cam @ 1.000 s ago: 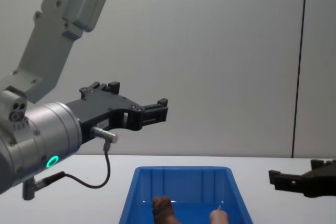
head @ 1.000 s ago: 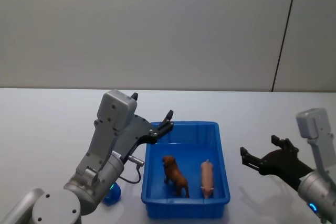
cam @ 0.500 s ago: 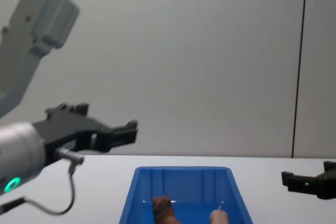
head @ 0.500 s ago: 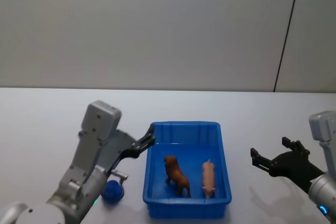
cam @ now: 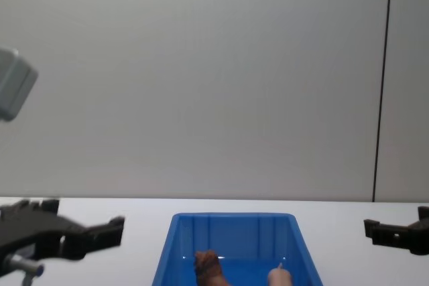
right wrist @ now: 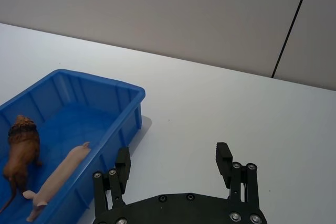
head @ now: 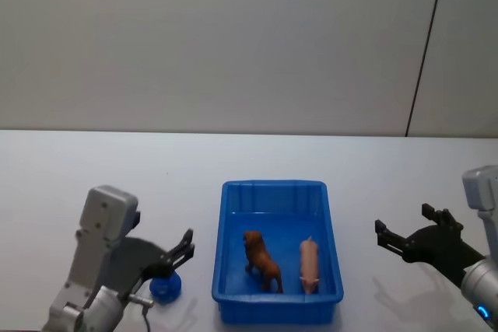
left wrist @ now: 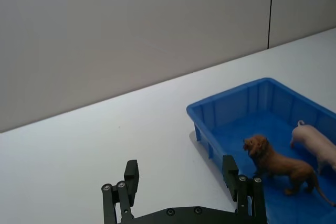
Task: Pick up the two dolls from the table and place them into the box.
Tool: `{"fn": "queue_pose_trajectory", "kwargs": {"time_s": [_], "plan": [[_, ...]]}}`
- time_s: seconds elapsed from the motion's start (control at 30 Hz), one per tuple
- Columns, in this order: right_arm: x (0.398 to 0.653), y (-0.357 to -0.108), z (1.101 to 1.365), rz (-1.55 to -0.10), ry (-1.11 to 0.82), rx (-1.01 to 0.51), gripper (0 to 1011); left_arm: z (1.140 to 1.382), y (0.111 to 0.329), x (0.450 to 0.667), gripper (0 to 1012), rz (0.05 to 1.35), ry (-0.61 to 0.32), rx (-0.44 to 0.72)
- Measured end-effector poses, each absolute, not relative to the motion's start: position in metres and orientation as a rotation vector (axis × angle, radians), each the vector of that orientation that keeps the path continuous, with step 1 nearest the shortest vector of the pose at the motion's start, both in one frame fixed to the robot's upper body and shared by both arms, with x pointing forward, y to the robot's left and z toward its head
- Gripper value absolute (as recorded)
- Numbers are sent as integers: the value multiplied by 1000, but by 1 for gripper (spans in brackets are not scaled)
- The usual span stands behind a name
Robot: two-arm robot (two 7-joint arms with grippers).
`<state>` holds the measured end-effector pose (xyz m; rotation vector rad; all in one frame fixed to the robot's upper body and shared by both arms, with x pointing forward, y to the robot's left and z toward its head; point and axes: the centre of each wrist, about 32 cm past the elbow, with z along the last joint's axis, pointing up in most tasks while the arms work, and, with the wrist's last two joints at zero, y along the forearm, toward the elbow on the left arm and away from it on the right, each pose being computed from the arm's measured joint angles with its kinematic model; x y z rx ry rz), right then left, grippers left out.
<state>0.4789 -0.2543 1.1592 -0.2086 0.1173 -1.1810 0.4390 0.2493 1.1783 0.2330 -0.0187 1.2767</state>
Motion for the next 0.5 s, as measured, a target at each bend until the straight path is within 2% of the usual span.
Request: {"fn": "queue_pose_trajectory", "kwargs": {"time_s": [0.23,0.5], "plan": [[479,-255,1159,-1182,117,-208,1001,1169,261,437,1001,1268,36,274],[479,-255,1159,-1183,117,-208,1001,1158,274,444,1001,1224,82,333]]}}
